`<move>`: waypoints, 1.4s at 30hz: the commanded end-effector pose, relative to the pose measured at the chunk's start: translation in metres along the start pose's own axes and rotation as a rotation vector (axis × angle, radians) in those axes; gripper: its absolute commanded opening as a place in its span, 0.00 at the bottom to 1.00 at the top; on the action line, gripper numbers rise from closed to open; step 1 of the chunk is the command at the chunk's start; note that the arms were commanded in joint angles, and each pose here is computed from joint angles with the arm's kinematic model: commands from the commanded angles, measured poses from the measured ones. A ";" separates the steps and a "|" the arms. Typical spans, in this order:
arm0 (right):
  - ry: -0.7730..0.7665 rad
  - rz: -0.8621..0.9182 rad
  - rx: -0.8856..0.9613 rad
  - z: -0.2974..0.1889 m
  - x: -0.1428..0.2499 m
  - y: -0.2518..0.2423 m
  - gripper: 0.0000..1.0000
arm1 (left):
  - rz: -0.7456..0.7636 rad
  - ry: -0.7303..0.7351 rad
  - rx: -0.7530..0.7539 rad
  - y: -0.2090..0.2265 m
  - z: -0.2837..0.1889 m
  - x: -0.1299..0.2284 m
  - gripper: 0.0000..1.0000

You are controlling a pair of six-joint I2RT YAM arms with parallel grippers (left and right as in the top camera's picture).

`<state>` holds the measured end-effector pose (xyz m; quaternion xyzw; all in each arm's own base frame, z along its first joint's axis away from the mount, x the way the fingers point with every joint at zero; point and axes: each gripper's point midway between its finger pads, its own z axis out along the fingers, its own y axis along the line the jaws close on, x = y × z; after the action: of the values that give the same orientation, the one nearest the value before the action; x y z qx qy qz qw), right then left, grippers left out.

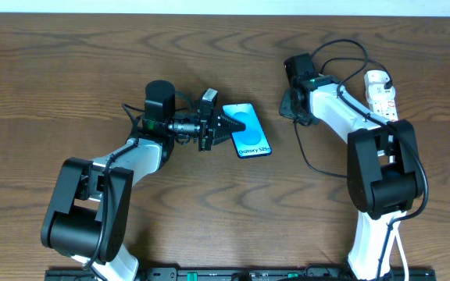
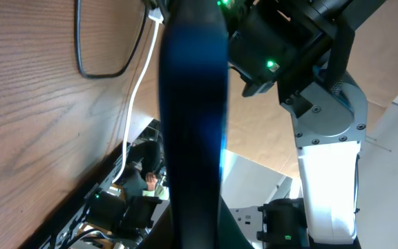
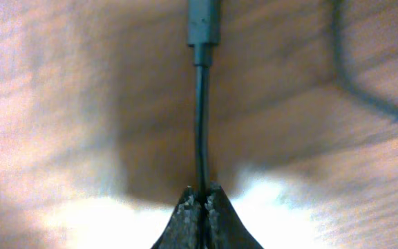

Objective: Plug charger to phone and switch on socket
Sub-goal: 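Grasp the black cable just behind its USB-C plug with the right gripper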

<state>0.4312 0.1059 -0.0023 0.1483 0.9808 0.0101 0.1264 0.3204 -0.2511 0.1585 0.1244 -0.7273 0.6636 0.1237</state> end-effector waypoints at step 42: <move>0.141 -0.076 0.098 0.033 0.045 -0.020 0.17 | 0.062 -0.001 0.013 -0.014 -0.001 -0.002 0.08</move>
<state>0.4230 0.1086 -0.0023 0.1114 0.9866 -0.0104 0.1191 0.3224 -0.2510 0.1577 0.1284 -0.7280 0.6627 0.1193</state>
